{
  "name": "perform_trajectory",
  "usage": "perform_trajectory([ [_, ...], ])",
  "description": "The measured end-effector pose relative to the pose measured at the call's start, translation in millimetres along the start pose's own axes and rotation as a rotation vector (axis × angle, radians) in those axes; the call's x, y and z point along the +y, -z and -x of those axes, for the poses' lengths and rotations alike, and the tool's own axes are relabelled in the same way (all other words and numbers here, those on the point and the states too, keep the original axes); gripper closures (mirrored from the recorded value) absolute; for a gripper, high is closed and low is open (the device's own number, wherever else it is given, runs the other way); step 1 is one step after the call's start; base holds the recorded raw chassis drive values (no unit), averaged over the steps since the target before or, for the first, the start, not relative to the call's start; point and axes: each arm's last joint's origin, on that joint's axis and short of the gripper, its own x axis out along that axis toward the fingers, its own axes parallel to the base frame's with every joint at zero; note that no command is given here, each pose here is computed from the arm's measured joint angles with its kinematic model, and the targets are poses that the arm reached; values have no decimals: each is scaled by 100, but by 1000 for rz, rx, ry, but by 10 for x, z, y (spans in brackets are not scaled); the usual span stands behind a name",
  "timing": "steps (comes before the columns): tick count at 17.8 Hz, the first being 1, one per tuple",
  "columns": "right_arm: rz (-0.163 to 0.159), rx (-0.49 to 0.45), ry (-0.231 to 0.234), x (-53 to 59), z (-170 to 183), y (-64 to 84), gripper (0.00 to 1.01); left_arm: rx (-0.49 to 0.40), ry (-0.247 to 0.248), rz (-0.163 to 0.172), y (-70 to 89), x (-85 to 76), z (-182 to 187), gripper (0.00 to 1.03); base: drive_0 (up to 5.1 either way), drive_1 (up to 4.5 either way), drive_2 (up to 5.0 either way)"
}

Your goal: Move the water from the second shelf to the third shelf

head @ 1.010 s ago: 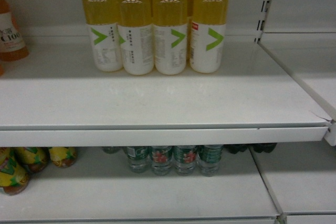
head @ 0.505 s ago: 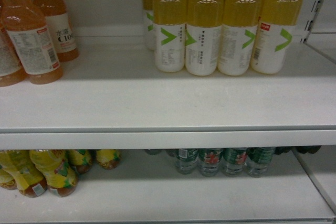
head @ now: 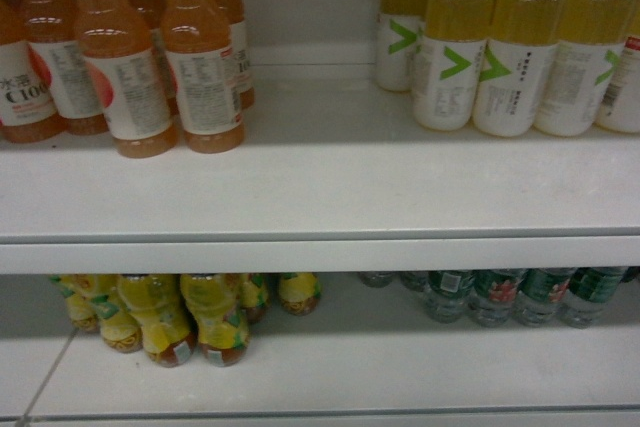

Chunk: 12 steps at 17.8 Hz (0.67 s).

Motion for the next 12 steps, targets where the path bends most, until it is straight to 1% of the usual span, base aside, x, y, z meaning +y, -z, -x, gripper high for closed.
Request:
perform_trajectory([
  [5,0,0,0,0,1,0,58,-1,0,0,-1,0,0,5,-490,114,346],
  [7,0,3,-1,-1,1,3,58,-4,0,0,-4,0,0,5,-485,254,254],
  [12,0,1,-2,0,3,3,58,-1,0,0,-1,0,0,5,-459,386,114],
])
